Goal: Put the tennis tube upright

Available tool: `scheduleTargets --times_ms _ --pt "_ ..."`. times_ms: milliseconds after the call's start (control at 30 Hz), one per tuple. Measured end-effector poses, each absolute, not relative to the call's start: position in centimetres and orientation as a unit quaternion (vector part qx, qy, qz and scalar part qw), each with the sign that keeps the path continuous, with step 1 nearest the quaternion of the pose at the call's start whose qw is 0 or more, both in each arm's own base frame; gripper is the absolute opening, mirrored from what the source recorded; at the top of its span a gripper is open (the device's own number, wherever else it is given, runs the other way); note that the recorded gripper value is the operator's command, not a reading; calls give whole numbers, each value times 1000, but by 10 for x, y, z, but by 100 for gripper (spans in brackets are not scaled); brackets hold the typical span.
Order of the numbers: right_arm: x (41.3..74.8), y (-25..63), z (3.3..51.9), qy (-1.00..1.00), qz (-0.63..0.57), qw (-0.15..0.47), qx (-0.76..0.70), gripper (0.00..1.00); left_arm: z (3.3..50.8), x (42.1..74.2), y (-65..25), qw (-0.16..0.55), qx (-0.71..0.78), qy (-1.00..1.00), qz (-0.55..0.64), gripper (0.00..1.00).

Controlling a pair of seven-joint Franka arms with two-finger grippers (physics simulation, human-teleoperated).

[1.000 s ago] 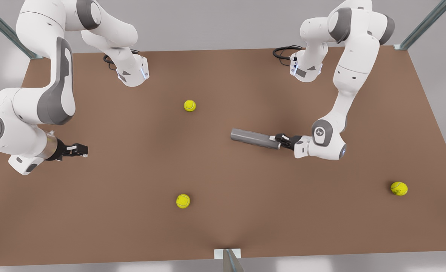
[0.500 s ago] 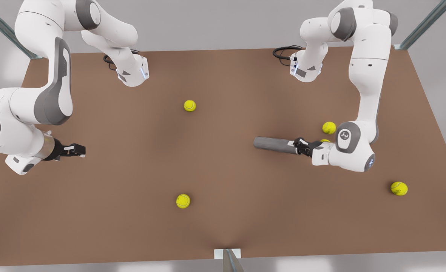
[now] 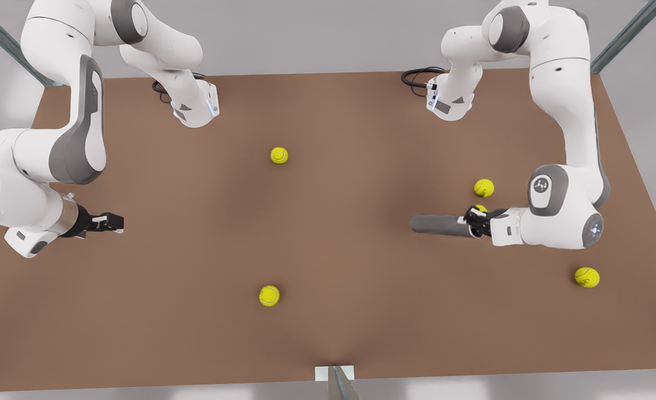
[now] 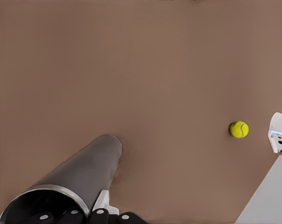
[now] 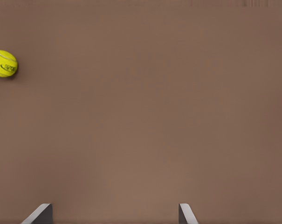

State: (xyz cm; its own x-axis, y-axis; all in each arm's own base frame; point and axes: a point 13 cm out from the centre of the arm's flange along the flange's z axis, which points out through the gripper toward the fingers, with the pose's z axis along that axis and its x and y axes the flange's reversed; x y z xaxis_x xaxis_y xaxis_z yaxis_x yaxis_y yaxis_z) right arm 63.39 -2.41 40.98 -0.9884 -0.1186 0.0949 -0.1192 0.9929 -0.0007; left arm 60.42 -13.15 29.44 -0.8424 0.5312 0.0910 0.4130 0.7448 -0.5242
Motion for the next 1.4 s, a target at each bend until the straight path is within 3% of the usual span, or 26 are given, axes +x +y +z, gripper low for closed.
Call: scheduleTargets --times_ms 200,467,1000,1033,1067,1100,1400 --pt "634 -18 410 -997 3 47 65 100 322 638 -79 83 -232 -955 166 21" --pt "633 -16 409 -997 3 50 66 100 321 662 -14 59 -174 -981 68 21" --pt "631 -17 408 -997 -1 53 64 100 257 685 -1 51 -86 -995 24 21" --pt "631 -16 408 -997 -2 53 64 100 257 685 -1 50 -82 -995 23 28" --pt "631 -16 408 -996 -2 53 65 100 257 686 -1 49 -79 -995 23 78" --pt "631 -16 408 -996 -2 53 65 100 258 686 -2 48 -76 -996 24 97" --pt "631 -13 407 -996 -3 54 66 100 263 686 -7 46 -62 -997 32 100"
